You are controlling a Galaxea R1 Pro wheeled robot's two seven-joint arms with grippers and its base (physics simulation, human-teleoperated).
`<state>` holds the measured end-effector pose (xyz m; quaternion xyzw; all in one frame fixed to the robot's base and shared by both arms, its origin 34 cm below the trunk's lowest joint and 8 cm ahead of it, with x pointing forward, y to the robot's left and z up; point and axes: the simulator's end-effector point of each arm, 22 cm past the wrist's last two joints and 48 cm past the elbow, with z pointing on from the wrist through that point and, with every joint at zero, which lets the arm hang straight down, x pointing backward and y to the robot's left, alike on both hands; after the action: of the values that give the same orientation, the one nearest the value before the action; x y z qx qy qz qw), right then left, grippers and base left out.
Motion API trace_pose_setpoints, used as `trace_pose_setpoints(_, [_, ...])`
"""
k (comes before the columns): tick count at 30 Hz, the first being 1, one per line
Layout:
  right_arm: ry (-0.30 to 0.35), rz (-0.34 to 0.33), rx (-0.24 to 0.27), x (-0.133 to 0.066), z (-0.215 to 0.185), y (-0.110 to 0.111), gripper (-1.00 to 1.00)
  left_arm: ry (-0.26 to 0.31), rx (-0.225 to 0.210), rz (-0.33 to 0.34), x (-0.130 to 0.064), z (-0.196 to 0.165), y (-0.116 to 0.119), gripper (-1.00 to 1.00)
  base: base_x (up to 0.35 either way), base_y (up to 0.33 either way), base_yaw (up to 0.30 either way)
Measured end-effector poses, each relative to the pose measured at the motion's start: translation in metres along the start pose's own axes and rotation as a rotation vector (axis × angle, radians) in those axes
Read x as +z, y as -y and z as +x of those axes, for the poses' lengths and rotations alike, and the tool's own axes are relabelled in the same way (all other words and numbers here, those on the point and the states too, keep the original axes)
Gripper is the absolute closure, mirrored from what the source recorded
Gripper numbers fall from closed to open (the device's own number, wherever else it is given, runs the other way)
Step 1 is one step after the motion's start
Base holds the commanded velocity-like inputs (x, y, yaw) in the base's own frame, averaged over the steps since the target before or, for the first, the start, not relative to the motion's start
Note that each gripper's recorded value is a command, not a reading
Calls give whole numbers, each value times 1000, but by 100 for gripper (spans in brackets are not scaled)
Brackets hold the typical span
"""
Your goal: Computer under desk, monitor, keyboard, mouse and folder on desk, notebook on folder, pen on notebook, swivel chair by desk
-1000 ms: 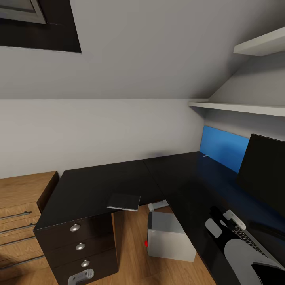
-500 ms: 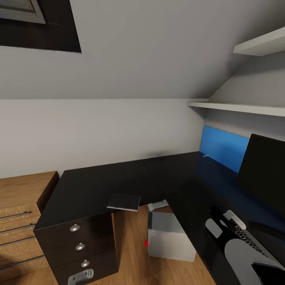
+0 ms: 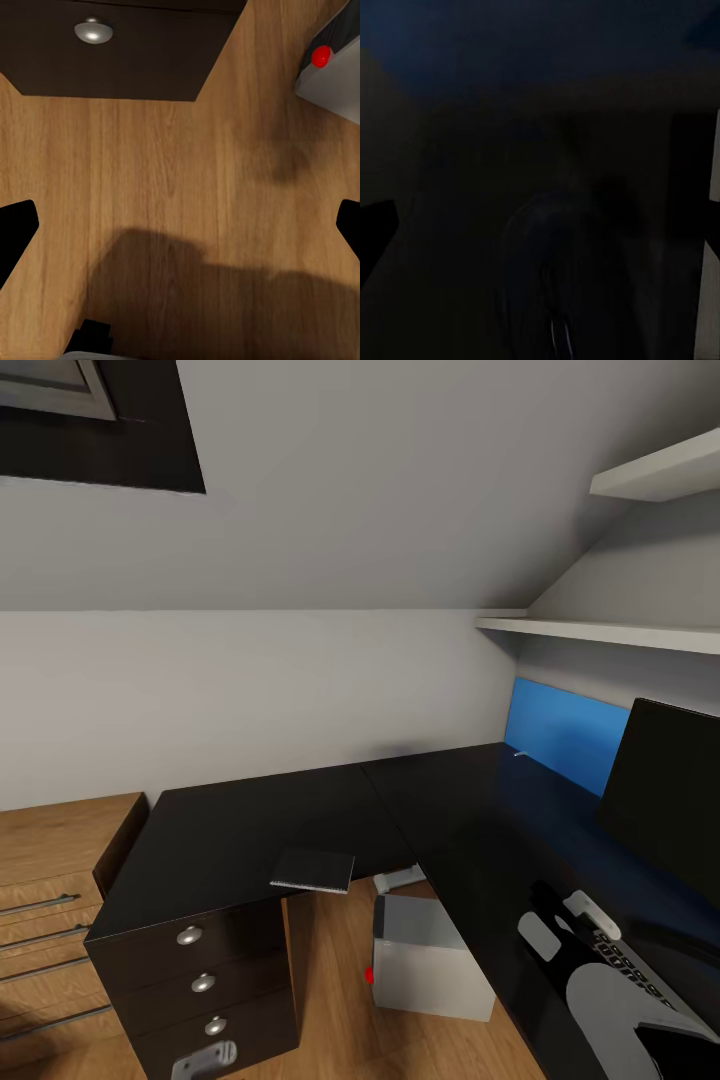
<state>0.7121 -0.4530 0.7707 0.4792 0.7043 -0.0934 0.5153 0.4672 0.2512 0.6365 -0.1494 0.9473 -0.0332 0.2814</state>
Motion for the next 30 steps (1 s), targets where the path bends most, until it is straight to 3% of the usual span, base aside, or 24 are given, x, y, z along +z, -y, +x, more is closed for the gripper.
trace_pose_setpoints(11, [6,-8,0,-4,-1,-5,-100,-41,-2,-34,10,25,-14,-100,0,0,178])
trace_pose_setpoints(17, [38,-34,-17,-10,-4,-16,-100,9,-23,-53,14,23,-21,-100,0,0,241])
trace_pose_setpoints(25, [41,-50,-24,-17,1,-24,-100,-5,-20,-68,17,33,-27,-100,0,0,253])
trace_pose_setpoints(30, [11,-94,-63,-37,31,-47,-100,-11,-29,-74,20,42,-27,-100,0,0,276])
